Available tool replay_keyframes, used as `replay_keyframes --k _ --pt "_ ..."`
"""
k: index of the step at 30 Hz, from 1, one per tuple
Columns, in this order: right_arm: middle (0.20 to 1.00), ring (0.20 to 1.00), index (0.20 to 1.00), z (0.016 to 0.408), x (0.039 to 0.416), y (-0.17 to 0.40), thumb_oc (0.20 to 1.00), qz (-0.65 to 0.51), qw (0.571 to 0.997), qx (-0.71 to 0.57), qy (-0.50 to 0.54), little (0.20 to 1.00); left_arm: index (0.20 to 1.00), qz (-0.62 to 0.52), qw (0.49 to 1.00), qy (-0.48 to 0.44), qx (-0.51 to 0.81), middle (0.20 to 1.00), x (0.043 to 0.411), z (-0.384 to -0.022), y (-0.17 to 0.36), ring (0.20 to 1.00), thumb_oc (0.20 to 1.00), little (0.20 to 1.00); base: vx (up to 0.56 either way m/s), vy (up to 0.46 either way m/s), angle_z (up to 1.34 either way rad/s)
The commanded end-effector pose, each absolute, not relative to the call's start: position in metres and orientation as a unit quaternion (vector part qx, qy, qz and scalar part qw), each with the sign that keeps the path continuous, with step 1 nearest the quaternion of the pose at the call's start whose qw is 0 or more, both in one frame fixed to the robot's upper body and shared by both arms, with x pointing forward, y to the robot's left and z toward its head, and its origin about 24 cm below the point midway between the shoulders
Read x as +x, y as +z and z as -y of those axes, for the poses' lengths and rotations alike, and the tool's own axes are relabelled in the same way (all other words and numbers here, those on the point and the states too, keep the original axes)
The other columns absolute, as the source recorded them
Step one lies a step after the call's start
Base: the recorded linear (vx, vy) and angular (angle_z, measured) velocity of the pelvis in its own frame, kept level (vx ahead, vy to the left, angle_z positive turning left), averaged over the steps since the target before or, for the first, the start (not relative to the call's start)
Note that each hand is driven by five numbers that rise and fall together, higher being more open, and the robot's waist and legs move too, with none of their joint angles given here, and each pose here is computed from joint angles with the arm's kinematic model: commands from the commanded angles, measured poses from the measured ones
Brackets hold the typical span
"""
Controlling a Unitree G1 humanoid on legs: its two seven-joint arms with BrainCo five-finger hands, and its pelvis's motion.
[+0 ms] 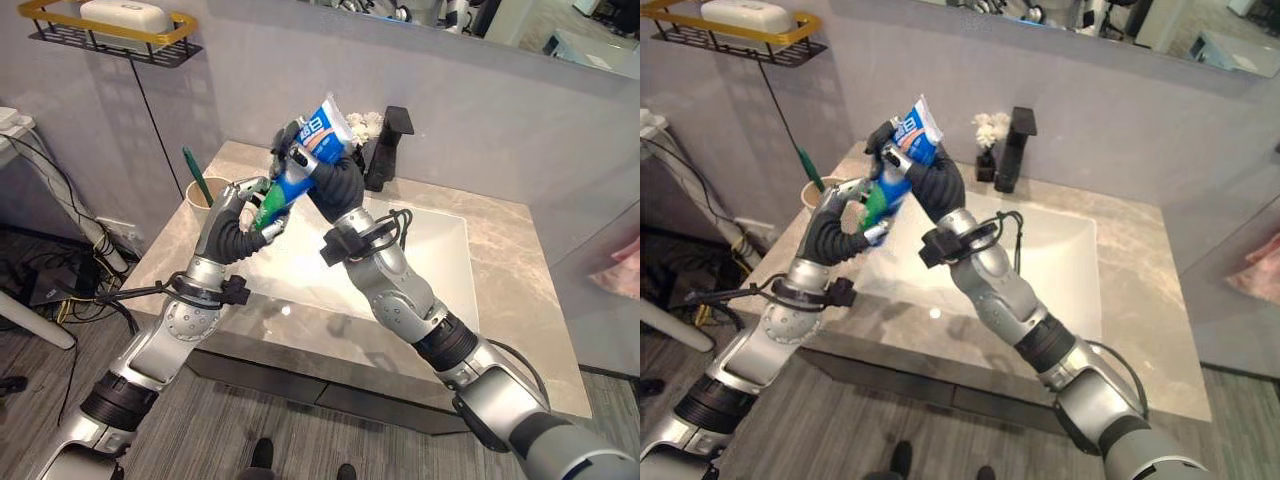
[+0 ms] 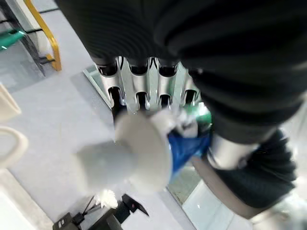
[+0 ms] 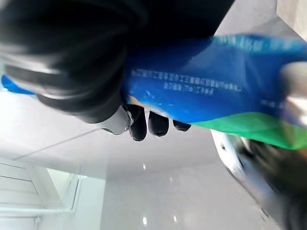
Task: Put brush and paste in cup on sink, flatten towel.
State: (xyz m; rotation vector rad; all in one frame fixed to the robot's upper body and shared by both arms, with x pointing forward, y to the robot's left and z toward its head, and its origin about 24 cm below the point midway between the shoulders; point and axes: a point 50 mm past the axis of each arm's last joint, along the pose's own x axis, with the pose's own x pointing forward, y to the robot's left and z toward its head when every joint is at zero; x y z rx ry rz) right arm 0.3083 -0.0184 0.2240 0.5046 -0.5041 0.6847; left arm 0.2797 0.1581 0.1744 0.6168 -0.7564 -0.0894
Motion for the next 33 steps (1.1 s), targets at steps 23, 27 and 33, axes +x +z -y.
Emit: replay_keyframes --k 23,27,33 --pt "0.2 0.2 0.2 0.133 0.323 0.341 0.2 0.499 0.85 0.157 0.055 0.2 1.0 0.206 0.926 0.089 0.302 1.0 0.234 -0.261 0.116 1.0 1.0 1.0 0.01 0.002 0.28" --pt "0.2 0.2 0.2 0.135 0.321 0.337 0.2 0.499 0.851 0.152 0.057 0.2 1.0 0.196 0.927 0.096 0.305 1.0 0.233 -0.265 0.113 1.0 1.0 1.0 0.0 0.012 0.08" --pt "0.2 0.2 0.2 0.127 0.316 0.325 0.2 0.49 0.852 0.165 0.08 0.2 1.0 0.183 0.929 0.092 0.308 1.0 0.236 -0.261 0.106 1.0 1.0 1.0 0.0 0.011 0.06"
